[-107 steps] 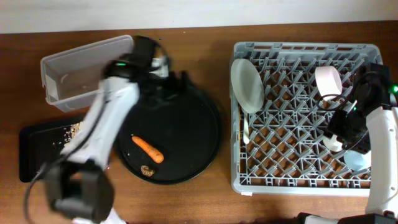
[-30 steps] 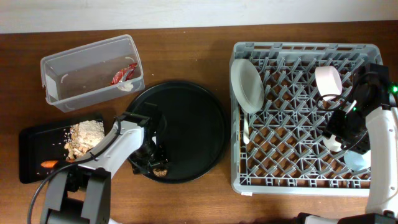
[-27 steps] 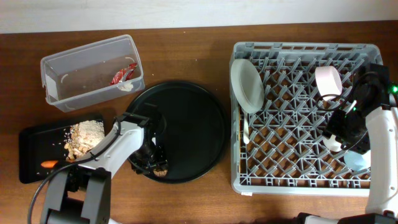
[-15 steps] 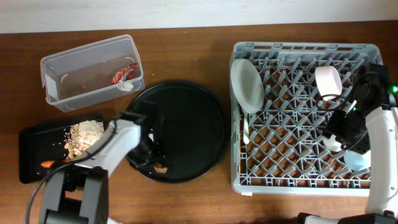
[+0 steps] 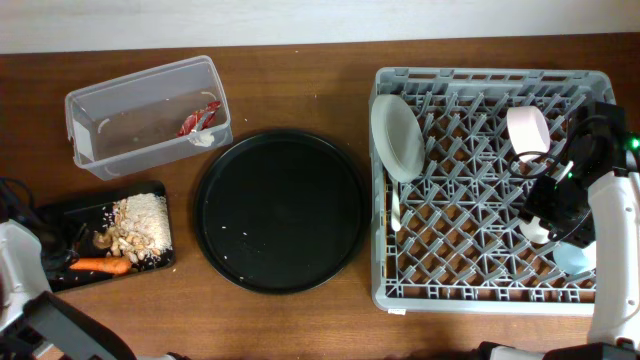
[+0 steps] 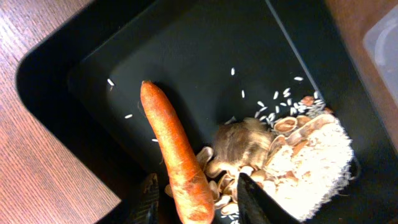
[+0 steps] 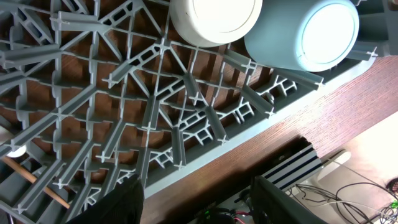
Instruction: Sort waste into correct bins and load items into the dishwasher rack
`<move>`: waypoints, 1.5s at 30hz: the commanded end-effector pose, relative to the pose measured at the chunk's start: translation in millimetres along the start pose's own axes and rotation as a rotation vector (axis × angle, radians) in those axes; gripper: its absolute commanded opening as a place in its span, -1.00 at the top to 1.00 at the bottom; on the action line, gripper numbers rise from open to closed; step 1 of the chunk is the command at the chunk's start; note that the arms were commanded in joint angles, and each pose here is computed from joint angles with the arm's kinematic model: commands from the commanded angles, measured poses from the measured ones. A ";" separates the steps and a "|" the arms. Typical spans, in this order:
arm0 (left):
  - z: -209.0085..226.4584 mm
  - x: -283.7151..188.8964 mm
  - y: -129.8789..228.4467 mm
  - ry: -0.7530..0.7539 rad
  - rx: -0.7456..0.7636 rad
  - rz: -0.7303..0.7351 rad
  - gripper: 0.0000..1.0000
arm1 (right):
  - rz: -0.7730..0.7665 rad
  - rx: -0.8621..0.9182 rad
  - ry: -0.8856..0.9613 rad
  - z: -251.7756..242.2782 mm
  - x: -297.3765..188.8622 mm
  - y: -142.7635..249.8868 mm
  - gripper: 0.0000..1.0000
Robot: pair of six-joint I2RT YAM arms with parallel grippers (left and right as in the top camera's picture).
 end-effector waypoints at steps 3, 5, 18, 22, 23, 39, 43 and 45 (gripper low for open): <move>-15.0 2.0 2.7 0.158 0.042 0.046 -0.25 | -0.015 -0.004 -0.008 -1.5 -3.8 0.4 -0.16; -48.8 -16.9 8.7 0.345 0.188 0.026 -0.29 | -0.018 -0.003 -0.016 -0.6 -3.8 -0.3 -0.21; -134.9 -154.7 126.0 0.232 1.024 -0.040 -0.98 | -0.217 -0.447 -0.403 46.6 -66.9 40.7 -0.93; -63.7 -147.6 187.3 0.383 0.973 -0.469 -0.98 | -0.617 -0.349 -0.599 -22.0 -63.7 104.3 -0.97; -51.3 -150.0 197.4 0.413 0.959 -0.552 -0.98 | -0.704 -0.318 -0.595 -38.4 -54.6 117.2 -0.97; -27.6 -161.2 215.0 0.463 0.931 -0.699 -0.98 | -0.831 -0.319 -0.675 -65.1 -36.2 149.5 -0.97; -27.6 -161.2 215.0 0.463 0.932 -0.700 -0.98 | -1.139 -0.390 -0.937 -26.2 27.6 142.7 -0.97; -27.6 -161.2 215.0 0.463 0.932 -0.700 -0.98 | -1.231 -0.365 -0.999 -14.3 47.3 136.9 -0.98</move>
Point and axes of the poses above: each gripper's point midway between its finger pads, its own x axis out along the fingers, its own z axis along the line the jaws close on, y = z × x, the point moved 10 cm from there along -x, back along the fingers, and after that the axes turned 13 degrees about x, right-handed, at the moved point
